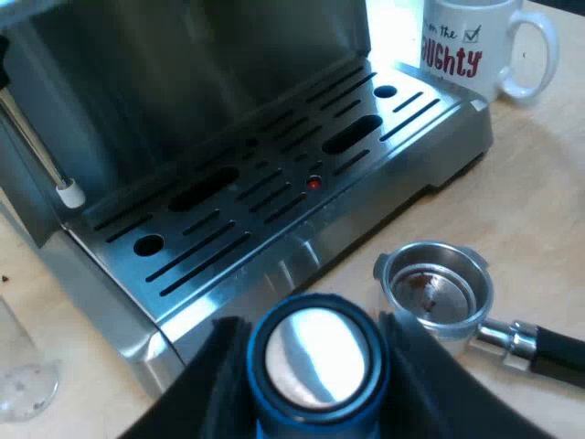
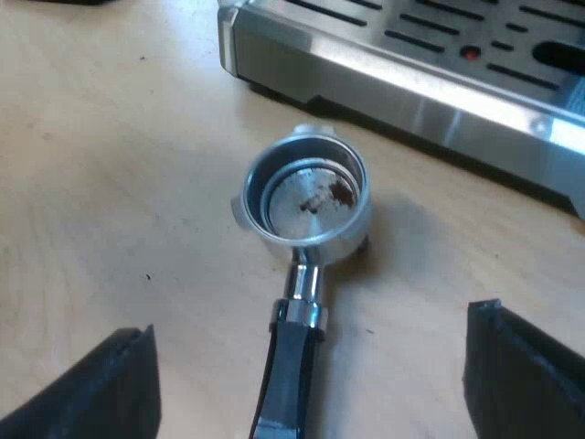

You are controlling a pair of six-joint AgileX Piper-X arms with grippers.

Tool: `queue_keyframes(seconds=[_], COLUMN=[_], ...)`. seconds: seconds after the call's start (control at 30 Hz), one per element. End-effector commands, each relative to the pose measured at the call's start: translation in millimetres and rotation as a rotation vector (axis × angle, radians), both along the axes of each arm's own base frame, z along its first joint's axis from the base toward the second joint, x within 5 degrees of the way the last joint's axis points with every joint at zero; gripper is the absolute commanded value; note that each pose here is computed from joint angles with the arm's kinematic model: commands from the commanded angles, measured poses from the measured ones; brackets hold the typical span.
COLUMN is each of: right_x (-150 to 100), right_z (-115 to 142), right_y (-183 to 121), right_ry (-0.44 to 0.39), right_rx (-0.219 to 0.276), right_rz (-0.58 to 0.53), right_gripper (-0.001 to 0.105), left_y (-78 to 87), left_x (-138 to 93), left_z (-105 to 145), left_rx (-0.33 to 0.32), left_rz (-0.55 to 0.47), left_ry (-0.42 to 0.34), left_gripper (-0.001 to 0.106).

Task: Grind coffee beans and then tamp

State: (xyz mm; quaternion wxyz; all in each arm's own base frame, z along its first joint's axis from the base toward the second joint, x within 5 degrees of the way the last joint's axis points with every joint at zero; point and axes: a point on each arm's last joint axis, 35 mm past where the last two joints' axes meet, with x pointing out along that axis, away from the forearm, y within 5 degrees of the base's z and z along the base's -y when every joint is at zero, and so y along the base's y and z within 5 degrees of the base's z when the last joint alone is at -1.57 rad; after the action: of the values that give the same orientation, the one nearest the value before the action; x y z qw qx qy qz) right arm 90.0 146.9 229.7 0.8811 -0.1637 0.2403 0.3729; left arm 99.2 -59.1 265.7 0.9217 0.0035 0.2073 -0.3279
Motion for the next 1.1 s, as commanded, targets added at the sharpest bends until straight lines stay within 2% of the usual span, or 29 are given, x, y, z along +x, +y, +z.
queue_keyframes(seconds=[0.03,0.1,0.23,0.43,0.9,1.1], right_x=[1,1,1,1,1,1], right_z=[3,5,5,5,5,5], right_y=[0,1,1,1,1,1], right_ry=[-0.016,-0.028,-0.037,-0.035,-0.035,-0.035], right_rx=[0.046,0.063,0.063,0.064,0.064,0.064], right_rz=[-0.006,-0.005,0.0,-0.001,-0.001,-0.001], right_gripper=[0.07,0.07,0.07,0.07,0.07,0.07], left_y=[0.9,1.1,0.7,-1.1,-18.2,-31.9], left_x=[-3,-4,-6,-2,25,31], left_z=[9,16,26,30,38,39], left_rx=[0.0,-0.007,-0.02,-0.016,-0.003,-0.015], left_rz=[-0.011,-0.019,-0.052,-0.052,-0.121,-0.19], left_ry=[-0.001,-0.017,-0.044,-0.037,0.065,0.045], left_gripper=[0.018,0.018,0.016,0.0,0.001,0.001])
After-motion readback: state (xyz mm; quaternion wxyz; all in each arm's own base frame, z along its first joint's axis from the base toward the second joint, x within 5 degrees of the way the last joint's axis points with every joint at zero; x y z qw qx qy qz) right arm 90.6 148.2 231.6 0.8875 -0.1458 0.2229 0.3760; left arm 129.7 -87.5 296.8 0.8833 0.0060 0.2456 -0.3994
